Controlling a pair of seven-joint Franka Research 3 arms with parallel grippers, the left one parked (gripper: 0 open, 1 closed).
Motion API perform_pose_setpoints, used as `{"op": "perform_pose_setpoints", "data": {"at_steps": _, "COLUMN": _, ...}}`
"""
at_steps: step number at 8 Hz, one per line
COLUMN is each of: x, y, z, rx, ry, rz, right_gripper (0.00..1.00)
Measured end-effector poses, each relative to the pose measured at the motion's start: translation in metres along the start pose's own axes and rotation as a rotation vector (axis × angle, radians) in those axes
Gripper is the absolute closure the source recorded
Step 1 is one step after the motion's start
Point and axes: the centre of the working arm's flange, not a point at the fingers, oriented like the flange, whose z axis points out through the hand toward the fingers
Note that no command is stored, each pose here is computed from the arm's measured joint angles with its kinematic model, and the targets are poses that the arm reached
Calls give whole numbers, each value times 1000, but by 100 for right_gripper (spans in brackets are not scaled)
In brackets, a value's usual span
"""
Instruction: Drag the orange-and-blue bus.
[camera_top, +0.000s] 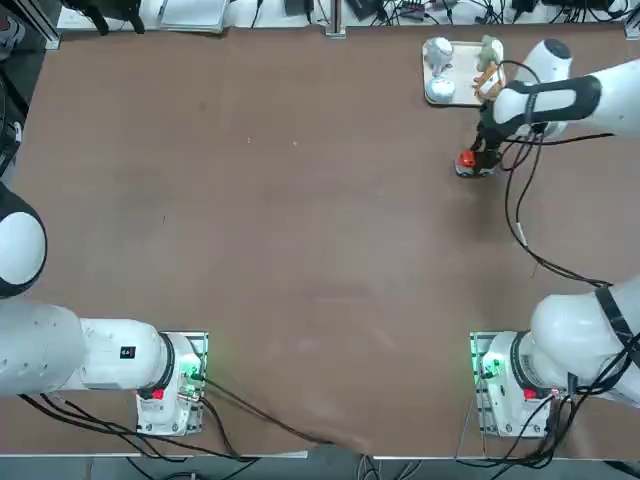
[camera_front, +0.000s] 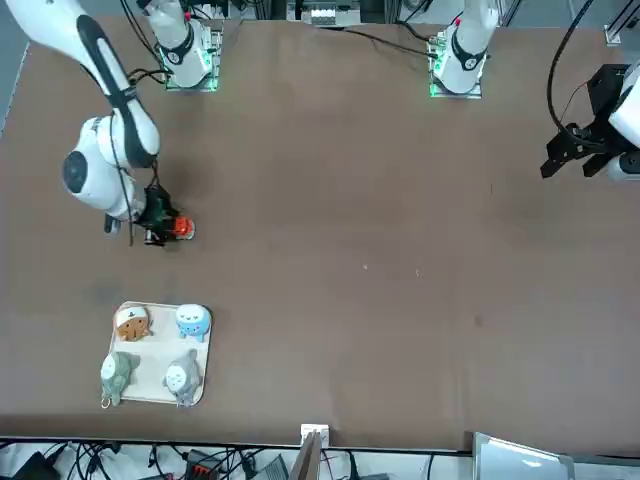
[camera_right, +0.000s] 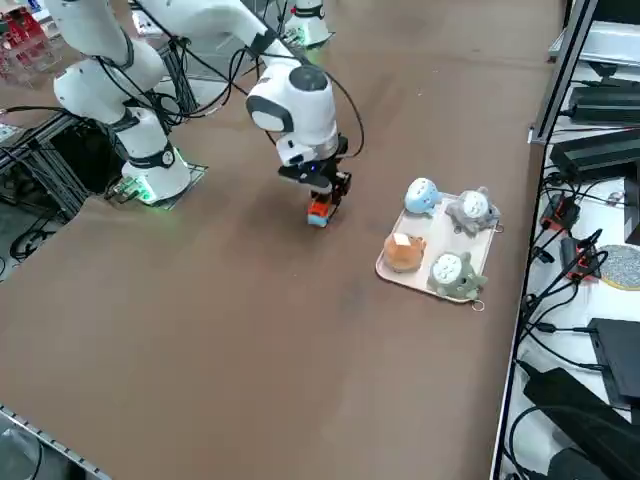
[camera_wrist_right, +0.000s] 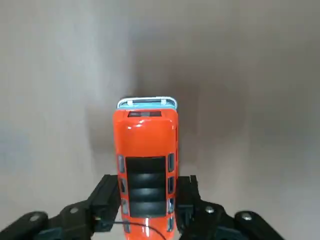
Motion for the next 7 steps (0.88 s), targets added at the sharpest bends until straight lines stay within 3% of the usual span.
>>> {"op": "perform_pose_setpoints", "data": {"at_steps": 2, "x": -54, "y": 4, "z": 9, "rx": 27, "ry": -7, "rz": 18, "right_gripper": 41}}
{"op": "perform_pose_setpoints", "data": {"at_steps": 7, "x": -142, "y": 14, "z": 23, "rx": 37, "ry": -31, "rz": 8, "right_gripper": 41}}
